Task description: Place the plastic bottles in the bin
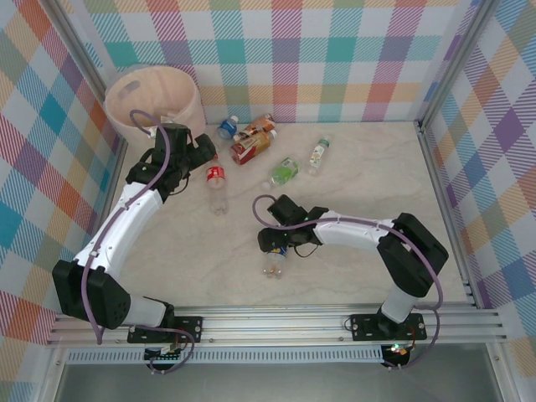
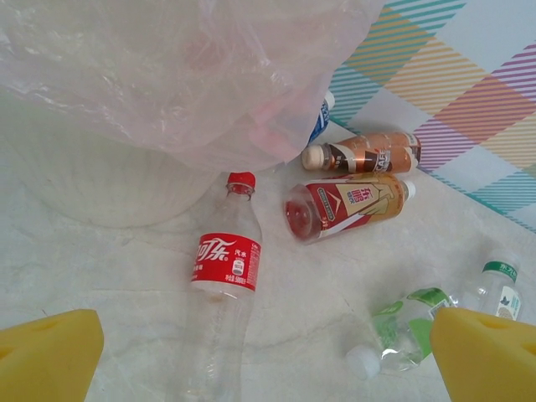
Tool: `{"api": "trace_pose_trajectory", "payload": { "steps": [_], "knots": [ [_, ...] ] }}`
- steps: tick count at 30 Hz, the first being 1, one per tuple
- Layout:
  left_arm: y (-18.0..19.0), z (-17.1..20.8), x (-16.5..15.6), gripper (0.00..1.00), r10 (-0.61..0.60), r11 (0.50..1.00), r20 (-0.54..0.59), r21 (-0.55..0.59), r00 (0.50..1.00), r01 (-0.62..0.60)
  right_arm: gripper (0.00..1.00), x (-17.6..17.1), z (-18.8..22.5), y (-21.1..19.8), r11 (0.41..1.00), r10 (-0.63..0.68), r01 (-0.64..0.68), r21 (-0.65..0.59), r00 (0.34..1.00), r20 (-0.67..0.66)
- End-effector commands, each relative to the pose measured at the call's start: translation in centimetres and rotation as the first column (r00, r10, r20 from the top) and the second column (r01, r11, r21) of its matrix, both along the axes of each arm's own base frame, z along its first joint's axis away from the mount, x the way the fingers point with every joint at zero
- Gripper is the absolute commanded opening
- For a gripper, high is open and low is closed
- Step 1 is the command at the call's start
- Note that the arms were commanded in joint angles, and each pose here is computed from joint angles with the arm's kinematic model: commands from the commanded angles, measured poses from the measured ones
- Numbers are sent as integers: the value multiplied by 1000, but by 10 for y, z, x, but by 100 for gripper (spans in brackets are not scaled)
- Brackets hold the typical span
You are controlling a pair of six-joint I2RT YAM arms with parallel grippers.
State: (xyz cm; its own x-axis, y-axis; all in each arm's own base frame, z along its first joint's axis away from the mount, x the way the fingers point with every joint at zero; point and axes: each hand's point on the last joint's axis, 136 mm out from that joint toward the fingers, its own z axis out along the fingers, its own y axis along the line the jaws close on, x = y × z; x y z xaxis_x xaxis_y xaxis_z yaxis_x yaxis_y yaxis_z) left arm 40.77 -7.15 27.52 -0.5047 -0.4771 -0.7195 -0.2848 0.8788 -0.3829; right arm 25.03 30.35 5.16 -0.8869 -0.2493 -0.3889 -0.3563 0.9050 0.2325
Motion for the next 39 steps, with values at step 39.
{"api": "trace_pose_trajectory", "payload": {
  "steps": [39],
  "knots": [
    [-93,1,-29,100,-508,829,160,-176,846,531,51,107,151,-43,764,-549,281,581,757,356]
  ]
}}
